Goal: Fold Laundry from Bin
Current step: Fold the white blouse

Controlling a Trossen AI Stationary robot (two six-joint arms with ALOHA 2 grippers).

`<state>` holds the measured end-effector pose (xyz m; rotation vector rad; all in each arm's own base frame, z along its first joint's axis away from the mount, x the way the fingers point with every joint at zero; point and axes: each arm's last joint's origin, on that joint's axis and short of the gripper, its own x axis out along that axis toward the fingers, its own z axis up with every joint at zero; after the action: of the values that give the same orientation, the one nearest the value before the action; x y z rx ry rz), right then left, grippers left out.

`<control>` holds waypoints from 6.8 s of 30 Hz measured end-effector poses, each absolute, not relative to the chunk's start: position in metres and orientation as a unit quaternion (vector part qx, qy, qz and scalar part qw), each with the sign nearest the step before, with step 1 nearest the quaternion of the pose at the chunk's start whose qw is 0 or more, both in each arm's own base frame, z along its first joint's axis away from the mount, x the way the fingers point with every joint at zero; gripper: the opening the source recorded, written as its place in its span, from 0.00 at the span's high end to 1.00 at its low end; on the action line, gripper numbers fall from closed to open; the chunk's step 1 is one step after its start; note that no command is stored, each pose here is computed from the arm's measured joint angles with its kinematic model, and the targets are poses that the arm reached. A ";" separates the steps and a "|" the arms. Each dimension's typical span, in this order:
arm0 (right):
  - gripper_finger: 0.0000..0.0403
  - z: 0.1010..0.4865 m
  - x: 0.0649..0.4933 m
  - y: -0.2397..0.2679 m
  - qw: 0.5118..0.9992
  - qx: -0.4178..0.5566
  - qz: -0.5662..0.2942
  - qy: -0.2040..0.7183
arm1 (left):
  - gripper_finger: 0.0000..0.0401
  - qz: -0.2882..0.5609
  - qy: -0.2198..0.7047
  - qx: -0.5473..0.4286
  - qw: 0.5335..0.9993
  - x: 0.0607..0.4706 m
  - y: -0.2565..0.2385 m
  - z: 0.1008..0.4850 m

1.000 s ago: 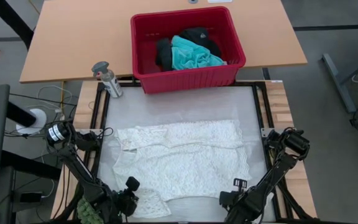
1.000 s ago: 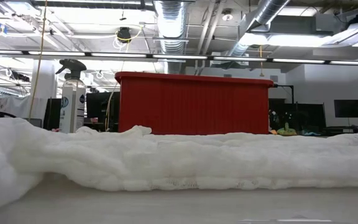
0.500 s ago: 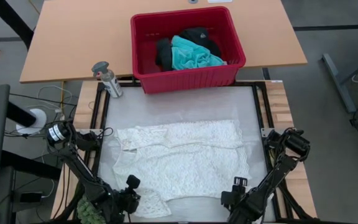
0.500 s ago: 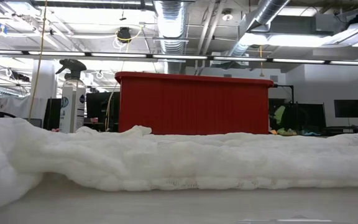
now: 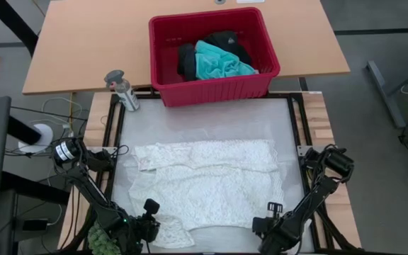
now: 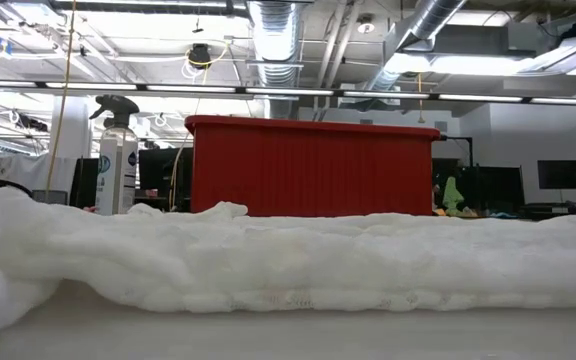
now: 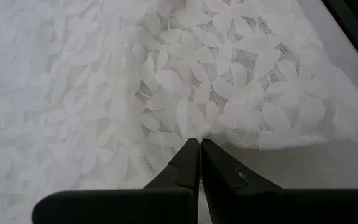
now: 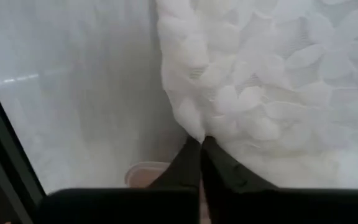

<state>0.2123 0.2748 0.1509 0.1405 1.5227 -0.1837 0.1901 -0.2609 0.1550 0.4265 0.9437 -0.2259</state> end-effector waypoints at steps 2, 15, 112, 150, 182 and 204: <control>0.96 0.153 0.214 0.274 0.716 0.065 -0.086 0.690 | 1.00 -0.106 0.449 0.204 0.863 0.190 -0.261 0.155; 0.96 0.173 0.226 0.275 0.710 0.048 -0.069 0.699 | 1.00 -0.017 0.443 0.166 0.881 0.185 -0.236 0.184; 0.59 0.168 0.270 0.044 0.535 0.002 -0.025 0.844 | 1.00 0.271 0.485 0.006 0.831 0.199 -0.076 0.214; 0.41 0.239 0.320 0.040 0.862 0.024 0.019 0.507 | 1.00 0.264 0.561 -0.165 0.767 0.191 -0.081 0.209; 0.41 0.217 0.355 0.058 0.890 0.018 0.044 0.454 | 0.64 0.317 0.438 -0.282 0.793 0.154 -0.110 0.237; 0.41 0.225 0.363 0.062 0.916 -0.031 0.069 0.394 | 0.84 0.317 0.501 -0.359 0.721 0.137 -0.144 0.168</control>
<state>0.3635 0.0624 0.2250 -0.0640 0.8115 0.1414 0.1367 -0.1441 0.1683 -0.7936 1.1059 0.7005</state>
